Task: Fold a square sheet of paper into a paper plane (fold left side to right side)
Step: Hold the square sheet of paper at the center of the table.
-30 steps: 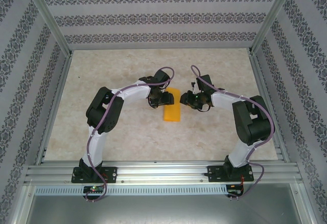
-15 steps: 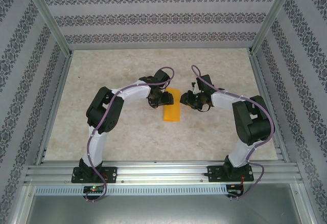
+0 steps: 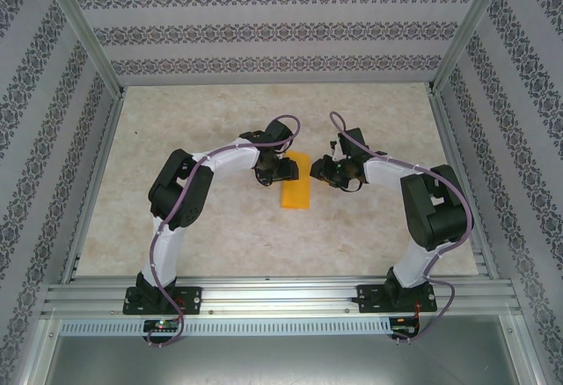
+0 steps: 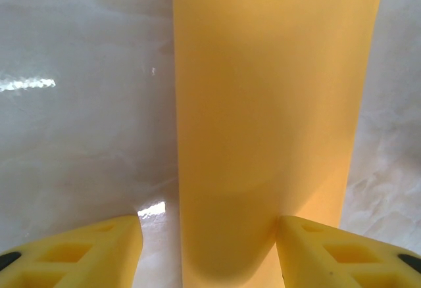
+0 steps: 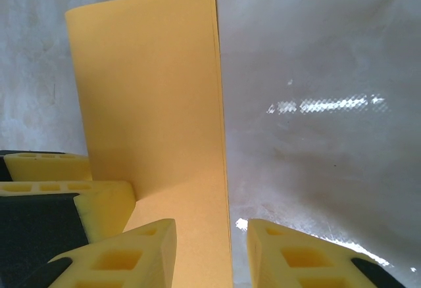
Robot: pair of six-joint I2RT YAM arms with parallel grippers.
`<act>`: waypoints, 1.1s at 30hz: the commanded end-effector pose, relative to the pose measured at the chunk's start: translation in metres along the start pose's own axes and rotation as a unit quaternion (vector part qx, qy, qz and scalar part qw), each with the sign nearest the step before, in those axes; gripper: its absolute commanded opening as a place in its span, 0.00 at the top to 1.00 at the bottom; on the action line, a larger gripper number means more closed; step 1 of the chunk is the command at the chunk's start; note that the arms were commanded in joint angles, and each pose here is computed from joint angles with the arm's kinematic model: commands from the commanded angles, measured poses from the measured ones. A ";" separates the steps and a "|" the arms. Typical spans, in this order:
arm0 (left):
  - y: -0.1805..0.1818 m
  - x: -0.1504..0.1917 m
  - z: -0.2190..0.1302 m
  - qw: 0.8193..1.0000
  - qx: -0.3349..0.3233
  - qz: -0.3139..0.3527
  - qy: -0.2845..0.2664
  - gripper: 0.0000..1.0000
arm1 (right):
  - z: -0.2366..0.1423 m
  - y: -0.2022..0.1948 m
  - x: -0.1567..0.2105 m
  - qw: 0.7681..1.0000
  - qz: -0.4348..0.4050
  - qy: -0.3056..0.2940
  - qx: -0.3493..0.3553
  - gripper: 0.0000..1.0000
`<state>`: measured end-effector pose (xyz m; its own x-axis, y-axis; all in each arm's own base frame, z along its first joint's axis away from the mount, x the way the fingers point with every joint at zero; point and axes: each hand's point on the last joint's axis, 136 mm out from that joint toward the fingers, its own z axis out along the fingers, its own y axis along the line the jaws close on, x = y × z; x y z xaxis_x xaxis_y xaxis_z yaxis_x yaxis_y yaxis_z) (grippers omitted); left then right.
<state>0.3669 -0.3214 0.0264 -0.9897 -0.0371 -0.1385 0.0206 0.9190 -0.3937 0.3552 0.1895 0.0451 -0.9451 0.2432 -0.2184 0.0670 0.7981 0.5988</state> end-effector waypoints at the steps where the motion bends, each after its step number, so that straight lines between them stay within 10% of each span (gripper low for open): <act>1: 0.001 0.025 0.031 0.999 -0.005 0.002 0.041 0.42 | -0.013 0.007 -0.014 0.999 -0.002 -0.036 -0.003 0.66; 33: -0.001 0.026 0.032 0.999 0.000 0.008 0.045 0.41 | 0.012 0.025 -0.004 0.999 0.011 -0.002 -0.043 0.77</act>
<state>0.3669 -0.3216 0.0263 -0.9897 -0.0366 -0.1382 0.0211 0.9188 -0.3942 0.3589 0.2016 0.0463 -0.9396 0.2748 -0.2042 0.0842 0.7636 0.6402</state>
